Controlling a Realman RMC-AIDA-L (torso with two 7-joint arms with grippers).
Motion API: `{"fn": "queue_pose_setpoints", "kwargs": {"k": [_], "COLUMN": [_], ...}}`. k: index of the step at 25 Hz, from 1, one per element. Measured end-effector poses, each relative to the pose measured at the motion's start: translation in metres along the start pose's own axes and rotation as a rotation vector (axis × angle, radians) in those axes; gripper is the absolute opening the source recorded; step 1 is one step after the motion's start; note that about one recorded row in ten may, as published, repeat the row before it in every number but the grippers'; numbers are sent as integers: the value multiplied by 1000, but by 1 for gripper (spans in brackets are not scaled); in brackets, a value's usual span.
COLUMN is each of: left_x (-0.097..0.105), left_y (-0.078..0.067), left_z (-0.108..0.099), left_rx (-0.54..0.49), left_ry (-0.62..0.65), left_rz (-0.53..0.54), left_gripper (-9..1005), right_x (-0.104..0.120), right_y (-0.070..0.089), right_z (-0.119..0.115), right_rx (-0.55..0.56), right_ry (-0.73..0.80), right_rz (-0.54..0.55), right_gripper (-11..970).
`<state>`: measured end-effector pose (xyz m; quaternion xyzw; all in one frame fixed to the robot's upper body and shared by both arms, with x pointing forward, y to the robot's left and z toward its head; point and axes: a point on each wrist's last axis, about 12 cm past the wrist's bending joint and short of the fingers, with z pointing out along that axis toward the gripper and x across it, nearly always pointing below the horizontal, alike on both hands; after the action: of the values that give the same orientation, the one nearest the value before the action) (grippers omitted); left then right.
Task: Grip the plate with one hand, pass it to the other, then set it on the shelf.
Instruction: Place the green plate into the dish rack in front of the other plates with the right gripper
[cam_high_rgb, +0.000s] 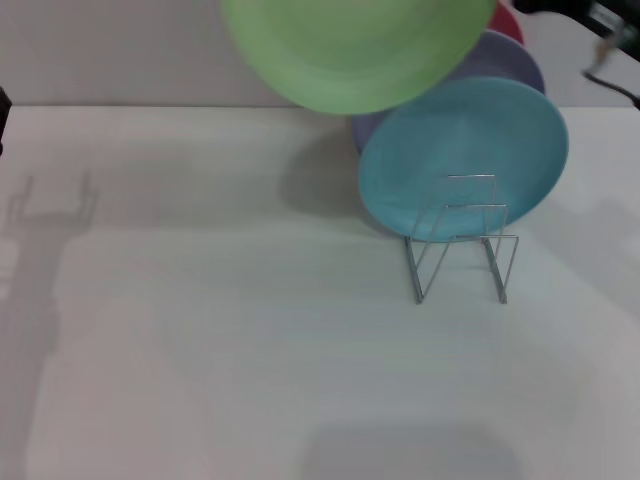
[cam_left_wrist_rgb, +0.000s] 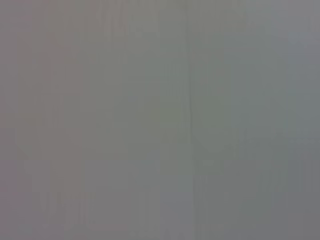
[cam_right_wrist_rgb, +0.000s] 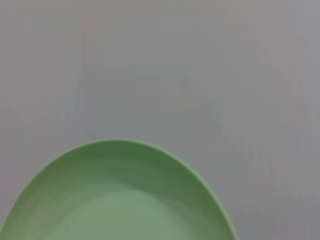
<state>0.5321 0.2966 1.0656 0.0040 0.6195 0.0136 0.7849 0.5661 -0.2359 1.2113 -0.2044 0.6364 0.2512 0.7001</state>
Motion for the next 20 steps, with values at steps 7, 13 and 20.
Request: {"fn": "queue_pose_setpoints", "kwargs": {"k": [7,13,20], "left_x": [10,19,23], "left_y": [6,4,3], "left_z": [-10,-15,-19], "left_rx": [-6,14,24], "left_ry": [39,87,111], "left_rz": [-28,-48,-49], "left_gripper": [735,735,736], "right_x": [29,50,59], "right_y": [-26,-36,-37], "right_z": [-57,-82,-97], "right_rx": [-38,-3,20], "right_ry": [-149,-150,-139], "right_rz": [-96,-302,-395], "right_gripper": [19,18,18]}}
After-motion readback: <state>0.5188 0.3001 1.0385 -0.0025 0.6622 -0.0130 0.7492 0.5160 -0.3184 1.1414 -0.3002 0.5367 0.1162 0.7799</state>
